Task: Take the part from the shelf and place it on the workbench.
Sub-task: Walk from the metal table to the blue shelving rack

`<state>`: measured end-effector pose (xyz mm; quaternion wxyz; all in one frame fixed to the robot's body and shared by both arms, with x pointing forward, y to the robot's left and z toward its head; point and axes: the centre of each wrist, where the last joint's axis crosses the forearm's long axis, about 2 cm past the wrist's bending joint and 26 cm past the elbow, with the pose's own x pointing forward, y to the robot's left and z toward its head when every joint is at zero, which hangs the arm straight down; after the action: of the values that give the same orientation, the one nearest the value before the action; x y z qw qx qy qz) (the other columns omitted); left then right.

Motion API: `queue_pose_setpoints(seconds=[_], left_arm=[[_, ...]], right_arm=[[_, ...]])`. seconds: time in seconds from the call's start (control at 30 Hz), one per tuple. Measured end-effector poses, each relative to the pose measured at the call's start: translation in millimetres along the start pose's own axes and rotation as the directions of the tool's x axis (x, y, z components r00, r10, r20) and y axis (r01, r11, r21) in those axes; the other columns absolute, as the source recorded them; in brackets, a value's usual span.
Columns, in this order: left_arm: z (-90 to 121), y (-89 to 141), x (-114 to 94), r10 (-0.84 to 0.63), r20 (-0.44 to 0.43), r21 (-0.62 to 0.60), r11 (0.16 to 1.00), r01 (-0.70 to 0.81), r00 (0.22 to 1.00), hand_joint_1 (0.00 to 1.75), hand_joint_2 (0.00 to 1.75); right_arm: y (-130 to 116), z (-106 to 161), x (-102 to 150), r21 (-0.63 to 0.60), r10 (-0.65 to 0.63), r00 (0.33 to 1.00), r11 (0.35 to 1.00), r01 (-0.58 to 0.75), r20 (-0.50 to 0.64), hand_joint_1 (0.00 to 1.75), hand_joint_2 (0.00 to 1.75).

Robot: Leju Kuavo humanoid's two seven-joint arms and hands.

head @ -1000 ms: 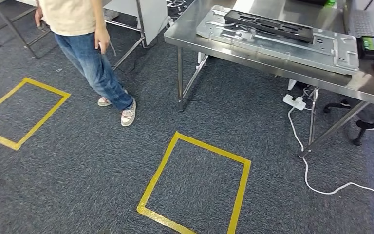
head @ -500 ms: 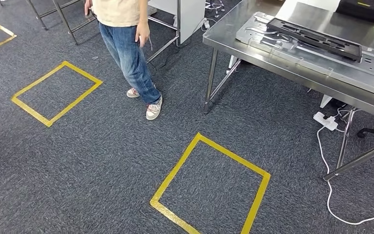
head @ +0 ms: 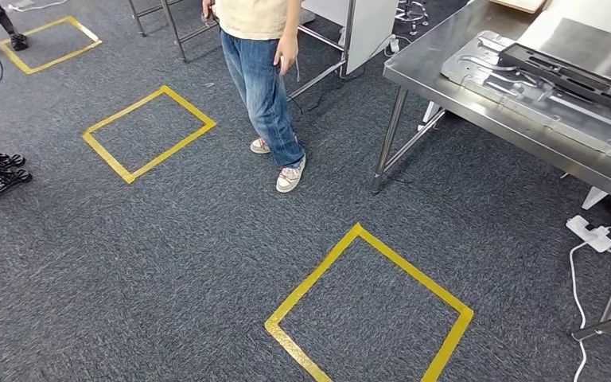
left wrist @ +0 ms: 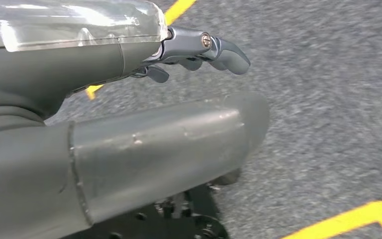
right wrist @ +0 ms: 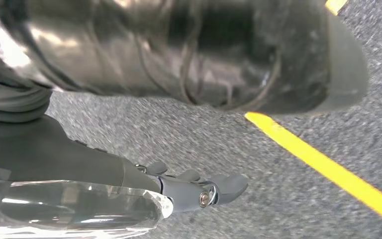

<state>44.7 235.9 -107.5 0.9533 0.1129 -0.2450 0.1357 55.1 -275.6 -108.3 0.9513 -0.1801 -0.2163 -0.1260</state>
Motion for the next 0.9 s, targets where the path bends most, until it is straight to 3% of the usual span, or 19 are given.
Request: queue_pose_setpoints(seconds=[0.4, 0.7, 0.9], left_arm=[[-7, 4, 11, 0.017, 0.050, -0.095, 0.995, -0.012, 0.999, 0.00, 0.00], [-9, 8, 13, 0.054, 0.021, -0.141, 0.989, -0.051, 0.998, 0.00, 0.00], [-10, 10, 12, 0.011, 0.026, -0.108, 0.994, -0.008, 1.000, 0.00, 0.00]], right_arm=[[6, 1, 3, 0.011, 0.028, 1.000, 1.000, -0.028, -0.004, 0.00, 0.00], [11, 3, 4, 0.037, 0.069, 0.997, 0.997, -0.070, 0.027, 0.00, 0.00], [11, 4, 2, 0.026, 0.101, 0.995, 0.995, -0.101, 0.001, 0.00, 0.00]])
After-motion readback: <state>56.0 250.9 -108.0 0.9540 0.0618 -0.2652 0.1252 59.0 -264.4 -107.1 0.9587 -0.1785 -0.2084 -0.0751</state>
